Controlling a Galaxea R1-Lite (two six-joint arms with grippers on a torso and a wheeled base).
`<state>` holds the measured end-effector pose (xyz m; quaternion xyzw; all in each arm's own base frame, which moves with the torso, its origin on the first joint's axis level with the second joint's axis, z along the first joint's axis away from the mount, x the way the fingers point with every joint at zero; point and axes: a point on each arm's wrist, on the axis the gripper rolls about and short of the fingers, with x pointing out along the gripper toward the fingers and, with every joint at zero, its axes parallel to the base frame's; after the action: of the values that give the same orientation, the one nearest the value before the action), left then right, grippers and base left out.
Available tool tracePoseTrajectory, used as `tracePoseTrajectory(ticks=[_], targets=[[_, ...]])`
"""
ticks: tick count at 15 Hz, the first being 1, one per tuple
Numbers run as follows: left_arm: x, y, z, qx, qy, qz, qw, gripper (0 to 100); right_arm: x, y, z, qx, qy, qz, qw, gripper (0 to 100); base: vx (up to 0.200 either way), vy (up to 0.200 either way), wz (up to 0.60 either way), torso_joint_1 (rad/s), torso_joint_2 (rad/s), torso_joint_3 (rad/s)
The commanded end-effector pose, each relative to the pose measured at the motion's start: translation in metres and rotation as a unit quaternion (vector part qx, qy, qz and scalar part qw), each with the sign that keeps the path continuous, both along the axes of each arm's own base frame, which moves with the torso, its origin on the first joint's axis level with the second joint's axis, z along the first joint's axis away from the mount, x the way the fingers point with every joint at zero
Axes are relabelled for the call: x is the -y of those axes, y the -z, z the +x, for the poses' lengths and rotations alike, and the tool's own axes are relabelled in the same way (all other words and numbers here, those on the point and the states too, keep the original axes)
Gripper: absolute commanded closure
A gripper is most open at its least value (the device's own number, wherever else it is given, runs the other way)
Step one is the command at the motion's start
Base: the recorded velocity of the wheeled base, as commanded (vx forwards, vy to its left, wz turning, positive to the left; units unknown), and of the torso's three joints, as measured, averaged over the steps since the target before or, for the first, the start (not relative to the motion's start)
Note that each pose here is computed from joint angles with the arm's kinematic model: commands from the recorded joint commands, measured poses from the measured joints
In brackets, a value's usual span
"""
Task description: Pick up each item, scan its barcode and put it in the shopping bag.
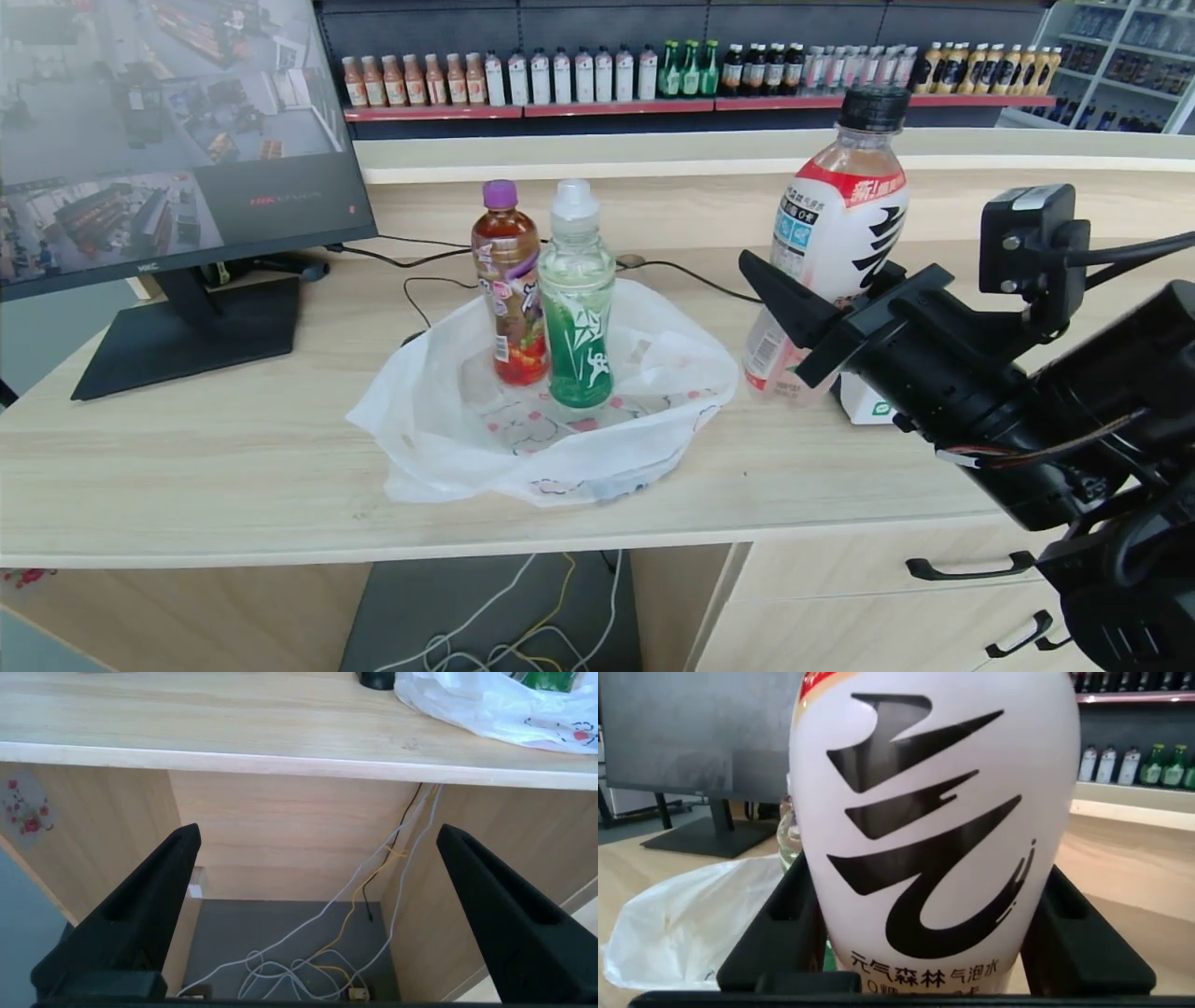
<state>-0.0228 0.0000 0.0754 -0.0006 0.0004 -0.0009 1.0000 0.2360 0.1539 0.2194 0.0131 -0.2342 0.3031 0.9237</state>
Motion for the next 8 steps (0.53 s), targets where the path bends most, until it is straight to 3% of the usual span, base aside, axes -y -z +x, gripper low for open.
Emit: tracePoseTrajectory(ticks=[1,3,8], targets=[[0.0,0.0,0.0,0.0,-0.001,0.0,1.0,0,0.0,0.0,0.0,0.002,-0.001,0.001,1.0,100,0.0,0.2,0.0,0.017,0.0,0.002],[0.0,0.0,0.0,0.0,-0.001,0.0,1.0,0,0.001,-0.002,-0.002,0.006,-0.001,0.002,1.0,100,0.0,0.2,0.0,-0.005,0.0,0.005],[0.0,0.0,0.0,0.0,-0.001,0.001,1.0,0,-0.009,-0.009,-0.015,0.019,-0.027,0.004,0.999,100,0.0,0.0,0.0,0.0,0.0,0.0]])
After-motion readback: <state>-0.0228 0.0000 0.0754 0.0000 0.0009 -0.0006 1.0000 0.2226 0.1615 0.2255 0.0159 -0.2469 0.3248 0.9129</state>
